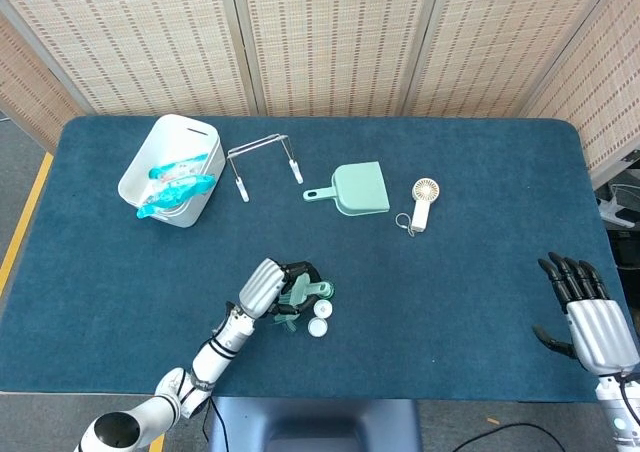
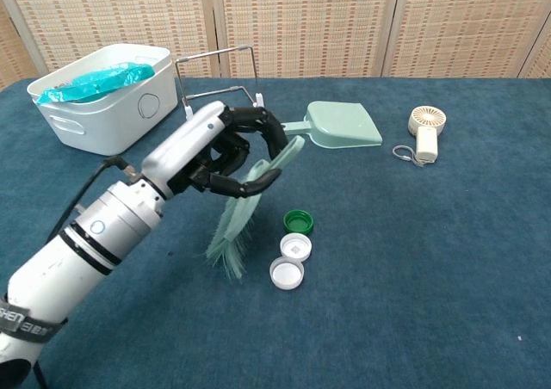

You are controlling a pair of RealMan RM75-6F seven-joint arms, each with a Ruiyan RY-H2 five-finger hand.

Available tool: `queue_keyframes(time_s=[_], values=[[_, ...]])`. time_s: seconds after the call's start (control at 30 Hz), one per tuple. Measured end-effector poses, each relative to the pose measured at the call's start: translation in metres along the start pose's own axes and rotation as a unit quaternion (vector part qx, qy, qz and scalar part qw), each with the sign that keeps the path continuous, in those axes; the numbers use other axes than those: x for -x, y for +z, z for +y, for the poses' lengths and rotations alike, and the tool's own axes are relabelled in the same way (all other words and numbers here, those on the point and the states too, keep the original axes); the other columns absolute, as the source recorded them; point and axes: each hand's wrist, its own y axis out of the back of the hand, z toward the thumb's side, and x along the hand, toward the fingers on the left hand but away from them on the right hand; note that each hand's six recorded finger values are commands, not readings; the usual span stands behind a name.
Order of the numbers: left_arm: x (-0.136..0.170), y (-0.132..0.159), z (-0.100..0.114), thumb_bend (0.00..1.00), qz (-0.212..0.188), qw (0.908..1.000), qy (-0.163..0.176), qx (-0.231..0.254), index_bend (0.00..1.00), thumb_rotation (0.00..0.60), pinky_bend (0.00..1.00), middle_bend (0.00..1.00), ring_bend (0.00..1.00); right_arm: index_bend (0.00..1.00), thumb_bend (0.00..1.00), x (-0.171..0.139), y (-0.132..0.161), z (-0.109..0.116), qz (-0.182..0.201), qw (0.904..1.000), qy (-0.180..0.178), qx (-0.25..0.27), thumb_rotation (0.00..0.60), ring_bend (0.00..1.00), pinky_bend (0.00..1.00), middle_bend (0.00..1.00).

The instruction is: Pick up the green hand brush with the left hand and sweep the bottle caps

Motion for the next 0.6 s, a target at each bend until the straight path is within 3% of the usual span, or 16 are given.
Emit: queue_keyframes(time_s=[0.33, 0.6], values=[[0.025, -0.025, 0.051, 0.73, 0.017, 0.9982, 0.027, -0.051, 0.73, 0.600, 1.00, 0.87, 0.83, 0.00, 0.15, 0.001, 0.003, -0.003, 0.003, 1.0000, 0.002, -0.006, 0.599, 0.00, 0.00, 0.00], [0.058, -0.055, 0.101, 0.72, 0.048, 0.9841, 0.032, -0.168, 0.73, 0.600, 1.00, 0.87, 0.83, 0.00, 0.15, 0.001, 0.005, -0.006, 0.006, 0.9999, 0.006, -0.006, 0.600, 0.00, 0.00, 0.00]])
